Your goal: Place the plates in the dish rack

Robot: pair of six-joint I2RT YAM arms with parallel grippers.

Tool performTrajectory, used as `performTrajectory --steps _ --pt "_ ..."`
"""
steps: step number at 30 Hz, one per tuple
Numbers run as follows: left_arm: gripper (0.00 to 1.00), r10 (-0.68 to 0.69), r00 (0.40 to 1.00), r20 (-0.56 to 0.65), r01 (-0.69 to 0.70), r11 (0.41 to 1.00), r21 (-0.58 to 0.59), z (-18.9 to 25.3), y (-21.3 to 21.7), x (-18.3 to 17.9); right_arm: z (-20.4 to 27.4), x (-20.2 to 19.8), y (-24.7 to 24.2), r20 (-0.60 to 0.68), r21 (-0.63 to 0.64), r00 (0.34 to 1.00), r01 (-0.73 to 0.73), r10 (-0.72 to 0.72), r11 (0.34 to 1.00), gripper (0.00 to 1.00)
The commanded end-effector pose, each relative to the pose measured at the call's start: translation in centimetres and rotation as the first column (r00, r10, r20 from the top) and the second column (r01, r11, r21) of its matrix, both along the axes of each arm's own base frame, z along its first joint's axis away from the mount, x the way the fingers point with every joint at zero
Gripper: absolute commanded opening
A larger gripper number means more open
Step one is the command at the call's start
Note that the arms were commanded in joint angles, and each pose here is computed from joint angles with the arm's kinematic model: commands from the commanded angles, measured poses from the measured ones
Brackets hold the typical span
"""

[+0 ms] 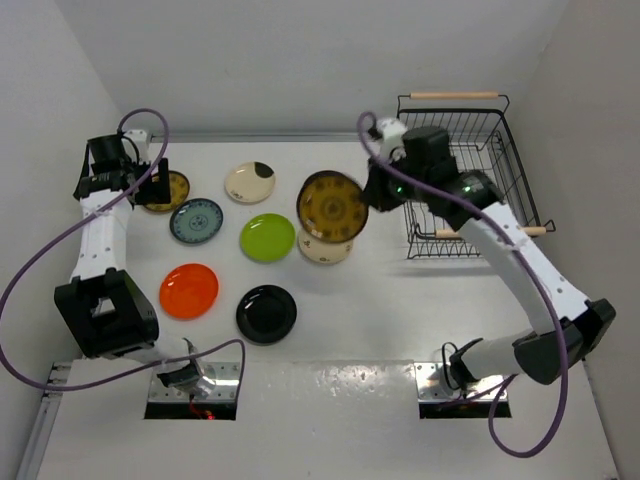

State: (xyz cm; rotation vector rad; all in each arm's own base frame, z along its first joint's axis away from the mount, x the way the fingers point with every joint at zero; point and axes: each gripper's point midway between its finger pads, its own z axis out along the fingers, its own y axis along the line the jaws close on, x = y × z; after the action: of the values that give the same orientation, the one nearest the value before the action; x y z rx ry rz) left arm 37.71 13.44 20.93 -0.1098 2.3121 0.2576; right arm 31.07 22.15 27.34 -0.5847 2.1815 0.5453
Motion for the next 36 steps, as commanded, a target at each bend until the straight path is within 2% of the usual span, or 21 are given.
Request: performTrajectory --steps 1,2,3,5,6,7,9,10,11,14,16,17,18,20,25,29,30,36 --pt "0.99 -0.021 0.998 0.054 0.022 1.0 -0.02 1.3 0.3 2.4 4.4 6.0 -7.1 0.201 -0.104 0.928 0.338 -0.313 0.935 0.0" --pt "0.99 -0.021 0.999 0.043 0.022 0.999 -0.024 0.8 0.4 2.5 5.5 6.7 -8.6 0.228 -0.098 0.912 0.371 -0.342 0.924 0.0" --pt "0.99 -0.028 0.999 0.046 0.029 0.999 -0.029 0.9 0.3 2.9 6.0 8.6 -12.0 0.278 -0.139 0.848 0.5 -0.451 0.855 0.0" --pt "0.99 -0.022 0.999 0.038 0.023 0.999 -0.039 0.4 0.5 3.3 7.7 10.4 -16.2 0.354 -0.154 0.771 0.606 -0.529 0.781 0.0" --pt "0.99 -0.022 0.999 0.038 0.023 0.999 -0.04 0.4 0.5 3.5 7.8 11.4 -19.7 0.397 -0.2 0.692 0.706 -0.603 0.679 0.0" --pt "0.99 -0.022 0.999 0.027 0.023 0.999 -0.044 -0.1 0.6 3.7 8.1 11.9 -21.2 0.448 -0.256 0.677 0.722 -0.583 0.642 0.0" --pt "0.99 -0.028 0.999 0.026 0.03 0.998 -0.051 -0.2 0.5 4.0 8.7 12.5 -26.0 0.523 -0.291 0.57 0.818 -0.633 0.496 0.0" --pt "0.99 -0.028 1.0 0.01 0.029 0.998 -0.057 -0.9 0.6 4.1 8.4 12.8 -27.1 0.547 -0.355 0.583 0.812 -0.601 0.464 0.0" --pt "0.99 -0.028 1.0 0.01 0.029 0.998 -0.057 -0.9 0.6 4.3 7.9 13.0 -29.3 0.57 -0.364 0.536 0.845 -0.623 0.393 0.0" --pt "0.99 -0.03 0.999 -0.016 0.029 0.998 -0.05 -1.7 1.0 4.8 6.7 12.9 -32.7 0.608 -0.458 0.533 0.841 -0.589 0.289 0.0" --pt "0.99 -0.007 1.0 -0.019 0.007 0.999 -0.038 -1.5 1.9 5.0 3.6 11.9 -34.3 0.584 -0.539 0.561 0.809 -0.587 0.236 0.0" --pt "0.99 -0.007 1.0 -0.025 0.006 0.999 -0.04 -1.5 1.9 5.1 3.3 11.9 -34.6 0.595 -0.536 0.553 0.814 -0.584 0.224 0.0" --pt "0.99 -0.007 1.0 -0.018 0.006 0.999 -0.038 -1.3 2.1 5.6 0.4 11.3 -34.9 0.569 -0.578 0.579 0.786 -0.584 0.217 0.0" --pt "0.99 -0.01 0.999 -0.035 0.009 1.0 -0.014 -1.6 2.8 5.4 0.2 10.8 -35.5 0.581 -0.566 0.563 0.799 -0.588 0.205 0.0" --pt "0.99 -0.006 0.997 -0.075 0.004 1.0 -0.024 -3.4 3.3 6.3 -3.4 9.4 -39.2 0.564 -0.605 0.532 0.787 -0.632 0.122 0.0" --pt "0.99 -0.004 0.996 -0.084 0.001 0.999 -0.035 -3.9 3.8 6.8 -6.0 8.4 -40.1 0.552 -0.634 0.532 0.768 -0.642 0.092 0.0" --pt "0.99 -0.004 0.996 -0.085 0.001 0.999 -0.035 -4.0 3.8 7.1 -5.9 8.7 -40.2 0.571 -0.609 0.514 0.788 -0.64 0.088 0.0" --pt "0.99 -0.004 0.995 -0.095 0.001 0.999 -0.039 -4.5 3.9 7.3 -8.9 9.2 -39.7 0.509 -0.619 0.551 0.768 -0.662 0.163 0.0"
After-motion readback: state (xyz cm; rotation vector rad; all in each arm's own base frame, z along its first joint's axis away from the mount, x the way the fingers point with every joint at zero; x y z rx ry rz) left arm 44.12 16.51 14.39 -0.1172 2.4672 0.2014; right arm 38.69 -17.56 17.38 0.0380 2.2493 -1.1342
